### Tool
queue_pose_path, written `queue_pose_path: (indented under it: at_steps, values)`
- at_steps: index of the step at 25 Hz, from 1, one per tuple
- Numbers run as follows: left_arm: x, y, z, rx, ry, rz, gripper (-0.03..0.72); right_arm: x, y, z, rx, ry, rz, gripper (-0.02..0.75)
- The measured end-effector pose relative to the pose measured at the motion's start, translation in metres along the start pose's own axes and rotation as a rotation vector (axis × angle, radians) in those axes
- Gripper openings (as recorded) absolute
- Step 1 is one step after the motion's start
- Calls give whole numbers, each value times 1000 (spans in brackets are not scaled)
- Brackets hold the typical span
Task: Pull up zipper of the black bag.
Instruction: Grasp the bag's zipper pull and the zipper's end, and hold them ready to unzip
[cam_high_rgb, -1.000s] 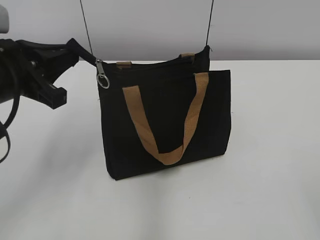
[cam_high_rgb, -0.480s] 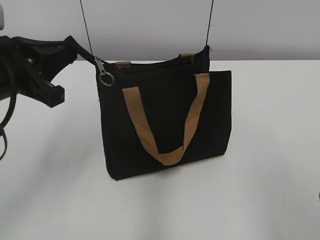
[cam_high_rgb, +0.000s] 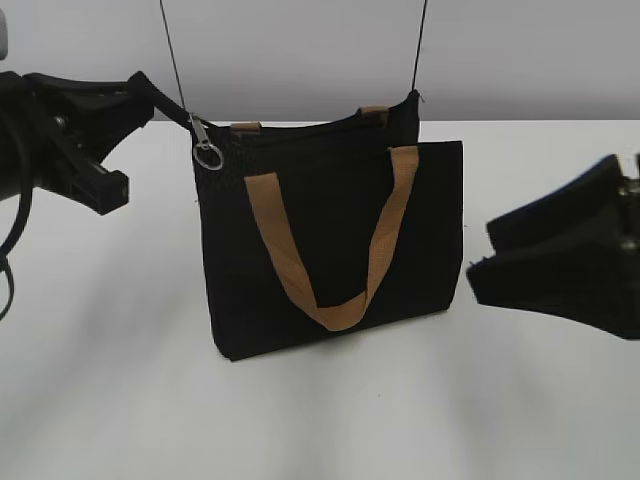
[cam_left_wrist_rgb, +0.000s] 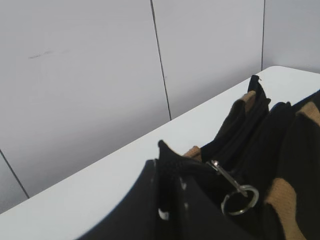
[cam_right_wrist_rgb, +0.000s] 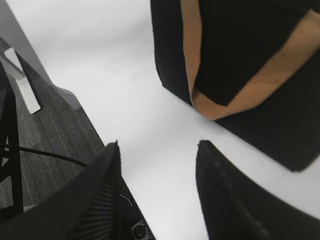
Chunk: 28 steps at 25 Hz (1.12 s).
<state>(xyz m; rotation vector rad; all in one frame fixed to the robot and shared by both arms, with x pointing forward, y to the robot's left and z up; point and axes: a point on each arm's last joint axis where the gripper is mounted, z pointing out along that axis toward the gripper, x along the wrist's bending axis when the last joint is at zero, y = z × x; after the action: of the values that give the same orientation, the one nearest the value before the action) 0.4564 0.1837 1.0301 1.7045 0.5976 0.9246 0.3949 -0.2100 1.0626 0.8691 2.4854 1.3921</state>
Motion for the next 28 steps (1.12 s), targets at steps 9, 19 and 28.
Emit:
queue_pose_path:
  at_steps: [9, 19, 28]
  values:
    - [0, 0, 0, 0, 0, 0, 18, -27, 50, 74, 42, 144, -89, 382]
    - [0, 0, 0, 0, 0, 0, 18, -36, 85, 156, 61, 163, -171, 382]
    - [0, 0, 0, 0, 0, 0, 18, -39, 97, 204, 64, 193, -183, 352]
